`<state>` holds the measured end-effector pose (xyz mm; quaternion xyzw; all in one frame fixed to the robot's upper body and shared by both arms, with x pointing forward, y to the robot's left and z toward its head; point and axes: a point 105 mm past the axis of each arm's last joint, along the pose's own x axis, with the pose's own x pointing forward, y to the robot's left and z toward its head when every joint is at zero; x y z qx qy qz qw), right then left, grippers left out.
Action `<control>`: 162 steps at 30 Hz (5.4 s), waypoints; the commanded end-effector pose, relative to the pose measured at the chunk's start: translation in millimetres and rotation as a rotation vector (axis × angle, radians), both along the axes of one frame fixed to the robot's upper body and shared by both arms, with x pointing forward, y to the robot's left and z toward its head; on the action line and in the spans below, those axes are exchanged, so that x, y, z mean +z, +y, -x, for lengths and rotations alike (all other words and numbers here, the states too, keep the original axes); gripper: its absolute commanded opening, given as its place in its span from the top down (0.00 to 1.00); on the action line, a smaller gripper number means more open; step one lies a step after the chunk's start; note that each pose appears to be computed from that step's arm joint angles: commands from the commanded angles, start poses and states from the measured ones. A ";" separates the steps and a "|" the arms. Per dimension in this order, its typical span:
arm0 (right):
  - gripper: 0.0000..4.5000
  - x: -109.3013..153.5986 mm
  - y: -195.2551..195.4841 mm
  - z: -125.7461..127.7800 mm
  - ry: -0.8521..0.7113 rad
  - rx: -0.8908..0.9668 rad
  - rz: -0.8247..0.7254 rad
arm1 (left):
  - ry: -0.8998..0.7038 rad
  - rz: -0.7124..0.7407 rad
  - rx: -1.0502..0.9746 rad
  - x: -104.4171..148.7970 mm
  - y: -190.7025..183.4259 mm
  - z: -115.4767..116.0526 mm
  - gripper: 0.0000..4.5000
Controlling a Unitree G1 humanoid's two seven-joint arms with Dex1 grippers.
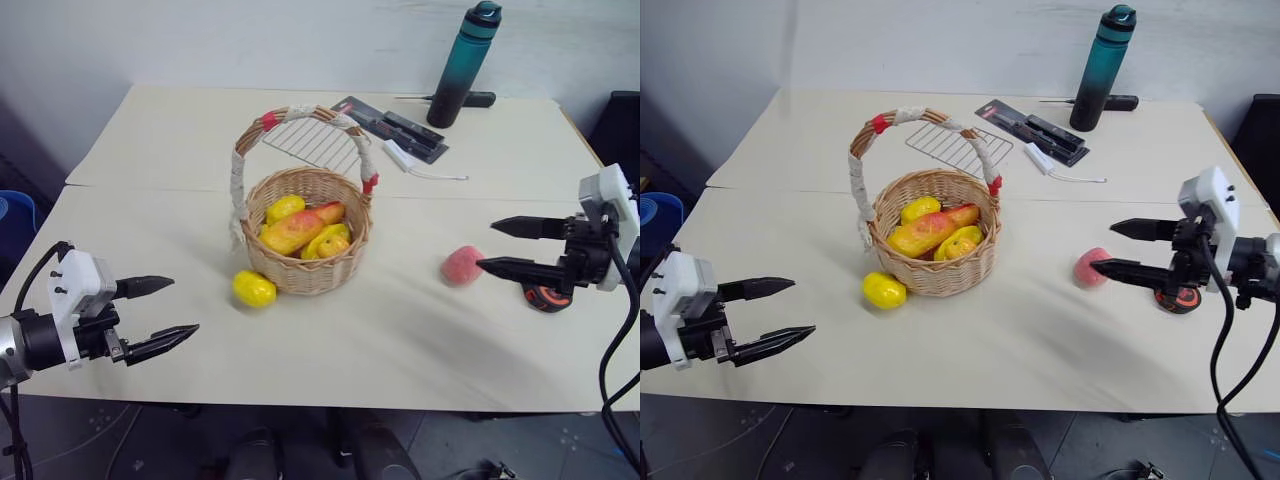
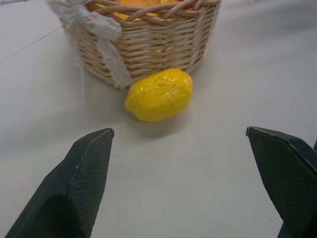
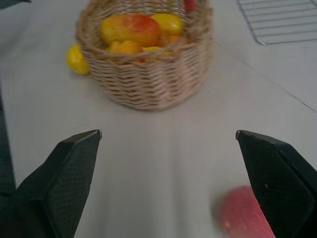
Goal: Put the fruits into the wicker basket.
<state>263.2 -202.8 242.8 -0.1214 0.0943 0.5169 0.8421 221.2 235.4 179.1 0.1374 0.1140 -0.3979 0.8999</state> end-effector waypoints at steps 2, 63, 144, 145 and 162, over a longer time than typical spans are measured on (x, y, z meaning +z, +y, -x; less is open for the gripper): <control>0.00 14.2 30.1 16.7 -0.062 0.146 0.004 | -0.030 0.069 0.024 -6.5 -17.0 -15.6 0.00; 0.00 3.4 39.3 14.6 -0.092 0.073 -0.057 | -0.140 0.147 -0.047 62.3 -115.4 -85.8 0.00; 0.01 14.6 141.6 -36.4 0.014 -0.032 -0.337 | -0.248 0.091 -0.372 106.3 -91.2 -28.5 0.00; 0.01 16.3 134.3 -30.4 0.012 -0.025 -0.337 | -0.247 0.091 -0.372 106.0 -90.9 -28.9 0.00; 0.22 2.6 136.5 -103.3 -0.161 -0.447 -0.372 | -0.265 0.090 -0.414 111.5 -98.5 -39.5 0.00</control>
